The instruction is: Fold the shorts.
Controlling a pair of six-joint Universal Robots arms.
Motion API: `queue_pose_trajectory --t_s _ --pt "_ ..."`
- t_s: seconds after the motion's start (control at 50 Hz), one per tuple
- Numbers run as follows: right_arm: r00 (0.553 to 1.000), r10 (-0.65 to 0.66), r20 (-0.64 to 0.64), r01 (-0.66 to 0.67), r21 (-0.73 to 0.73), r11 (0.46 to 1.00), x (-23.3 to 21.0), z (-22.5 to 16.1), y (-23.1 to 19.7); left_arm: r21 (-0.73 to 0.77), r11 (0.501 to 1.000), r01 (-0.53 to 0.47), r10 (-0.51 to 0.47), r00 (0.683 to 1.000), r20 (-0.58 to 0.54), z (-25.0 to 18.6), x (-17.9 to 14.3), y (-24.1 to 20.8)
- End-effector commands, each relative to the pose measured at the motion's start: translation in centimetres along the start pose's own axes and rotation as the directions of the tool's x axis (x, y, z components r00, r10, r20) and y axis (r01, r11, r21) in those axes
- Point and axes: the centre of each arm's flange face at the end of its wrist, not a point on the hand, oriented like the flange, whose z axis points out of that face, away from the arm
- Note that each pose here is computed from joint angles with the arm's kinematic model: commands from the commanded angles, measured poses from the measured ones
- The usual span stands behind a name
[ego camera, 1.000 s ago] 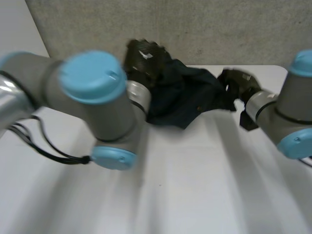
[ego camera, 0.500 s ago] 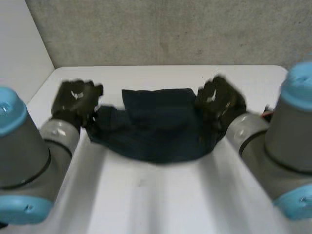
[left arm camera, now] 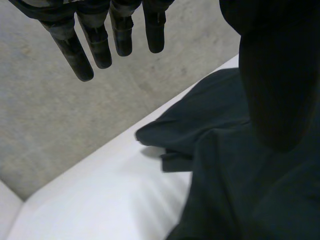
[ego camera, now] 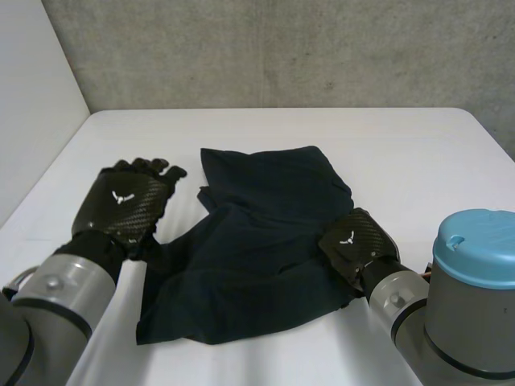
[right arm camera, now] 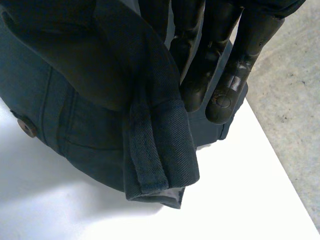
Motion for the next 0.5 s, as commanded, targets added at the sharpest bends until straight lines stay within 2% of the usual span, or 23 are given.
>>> queue_pose_trajectory --t_s 0.02,0.22,0.5 --pt "0.998 0.067 -0.01 -0.067 0.009 0.998 0.1 -0.1 -0.1 -0.072 0.997 0.027 -0.034 0.995 -0.093 -1.0 2.4 1.5" --pt "0.987 0.163 -0.012 -0.163 0.011 0.987 0.1 0.0 -0.1 -0.285 0.957 -0.048 0.028 0.997 -0.075 -1.5 3.5 6.0" --pt "0.984 0.173 -0.037 -0.173 0.011 0.985 0.9 0.2 0.0 -0.346 0.932 -0.106 0.081 0.993 -0.086 -1.4 4.2 8.7"
